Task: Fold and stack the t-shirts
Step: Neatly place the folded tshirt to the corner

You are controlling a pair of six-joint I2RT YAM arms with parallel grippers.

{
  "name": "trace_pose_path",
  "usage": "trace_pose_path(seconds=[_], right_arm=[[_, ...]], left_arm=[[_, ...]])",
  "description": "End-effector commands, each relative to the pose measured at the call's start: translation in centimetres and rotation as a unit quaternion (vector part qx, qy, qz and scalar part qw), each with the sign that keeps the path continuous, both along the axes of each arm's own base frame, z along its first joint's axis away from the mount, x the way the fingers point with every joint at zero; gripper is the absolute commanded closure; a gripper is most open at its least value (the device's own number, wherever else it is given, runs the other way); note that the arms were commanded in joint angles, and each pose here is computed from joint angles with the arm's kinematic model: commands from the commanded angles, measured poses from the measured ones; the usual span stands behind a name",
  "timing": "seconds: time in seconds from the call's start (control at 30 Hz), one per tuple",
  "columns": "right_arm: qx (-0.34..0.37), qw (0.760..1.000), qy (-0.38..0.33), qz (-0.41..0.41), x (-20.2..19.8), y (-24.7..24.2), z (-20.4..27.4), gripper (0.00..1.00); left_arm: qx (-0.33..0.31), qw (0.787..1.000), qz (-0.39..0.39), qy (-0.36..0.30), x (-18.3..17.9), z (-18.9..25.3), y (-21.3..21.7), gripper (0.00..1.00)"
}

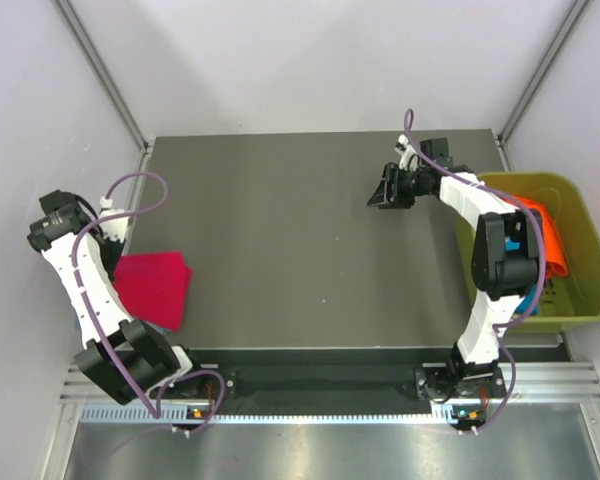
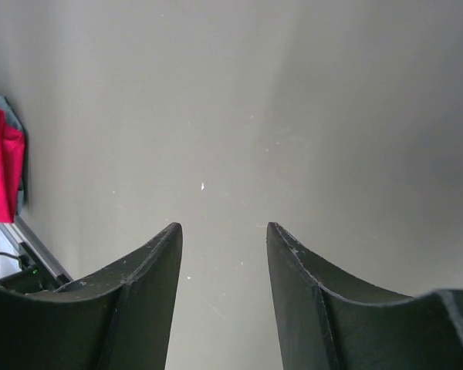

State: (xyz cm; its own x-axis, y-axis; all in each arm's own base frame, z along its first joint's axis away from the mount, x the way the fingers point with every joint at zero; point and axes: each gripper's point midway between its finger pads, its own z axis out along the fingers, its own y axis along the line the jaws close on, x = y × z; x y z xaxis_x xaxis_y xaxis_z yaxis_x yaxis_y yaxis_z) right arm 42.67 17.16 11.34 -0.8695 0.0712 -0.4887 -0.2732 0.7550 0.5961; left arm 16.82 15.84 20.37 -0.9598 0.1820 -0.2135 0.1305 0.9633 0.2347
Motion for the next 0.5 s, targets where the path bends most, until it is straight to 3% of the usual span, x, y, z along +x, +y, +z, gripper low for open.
trace_pose_path(seconds=[0.0,0.47], right_arm=[[0.013,0.999,-0.044,0.012,1.5,1.1,2.1,0.52],[0.01,0.999,-0.043,0.012,1.8,1.2,1.6,0.52]], left_arm=[[-0.015,0.998,0.004,0.058,-2.9,-0.4,-0.6,1.0],[0.029,0.994,0.079,0.077,-3.1,-0.8,4.9,1.0]])
